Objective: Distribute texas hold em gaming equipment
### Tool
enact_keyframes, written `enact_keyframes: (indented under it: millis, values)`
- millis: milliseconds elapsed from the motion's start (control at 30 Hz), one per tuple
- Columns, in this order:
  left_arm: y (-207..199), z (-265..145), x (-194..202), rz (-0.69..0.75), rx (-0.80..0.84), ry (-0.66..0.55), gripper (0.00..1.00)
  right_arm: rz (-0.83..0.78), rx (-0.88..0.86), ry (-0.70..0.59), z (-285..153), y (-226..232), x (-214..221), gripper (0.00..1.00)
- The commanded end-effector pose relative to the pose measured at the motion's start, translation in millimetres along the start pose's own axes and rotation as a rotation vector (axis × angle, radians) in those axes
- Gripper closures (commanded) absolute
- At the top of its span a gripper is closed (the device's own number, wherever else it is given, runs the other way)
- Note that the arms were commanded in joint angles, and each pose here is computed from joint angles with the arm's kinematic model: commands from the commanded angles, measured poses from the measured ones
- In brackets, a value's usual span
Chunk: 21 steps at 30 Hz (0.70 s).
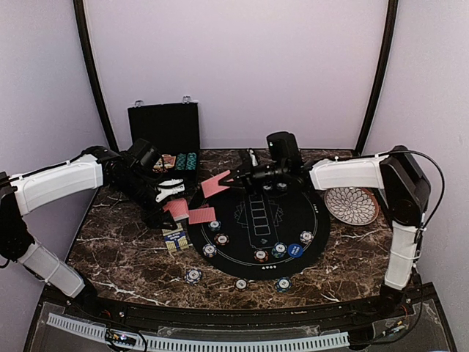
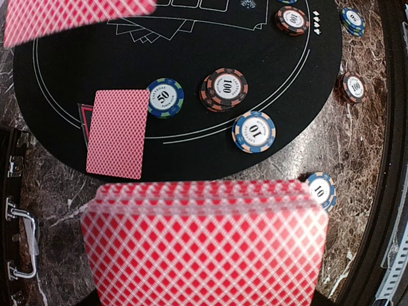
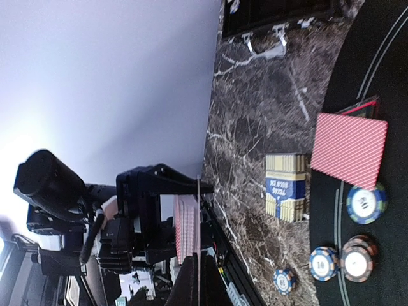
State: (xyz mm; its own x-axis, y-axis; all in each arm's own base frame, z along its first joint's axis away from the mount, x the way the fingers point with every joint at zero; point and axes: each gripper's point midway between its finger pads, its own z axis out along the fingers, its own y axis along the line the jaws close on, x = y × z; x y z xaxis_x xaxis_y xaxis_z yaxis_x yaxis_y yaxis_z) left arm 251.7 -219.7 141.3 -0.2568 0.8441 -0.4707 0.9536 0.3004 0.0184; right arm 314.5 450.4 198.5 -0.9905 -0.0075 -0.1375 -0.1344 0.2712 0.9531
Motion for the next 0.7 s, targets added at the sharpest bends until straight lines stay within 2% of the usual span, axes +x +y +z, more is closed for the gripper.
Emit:
enact_keyframes:
  millis: [0,167,367,667]
  values:
    - [-3.4,-2.2,2.3,0.004,0.011,0.008,1.0,-0.025,0.052,-0.095,-44.8,-17.7,-46.1,1.0]
    - [-3.4,-3.9,1.5,0.005,0.006,0.002,1.0,-0.006,0.176,-0.183,-77.7,-57.6,-102.8,1.0]
    - [-4.4,-6.6,0.3,0.006,0.009,-0.004,1.0,0.009,0.257,-0.236,-91.1,-96.3,-153.1,1.0]
    - [-7.0,-5.5,2.5,0.008,0.013,-0.007,1.0,0.058,0.33,-0.275,-89.0,-145.7,-190.0,1.0]
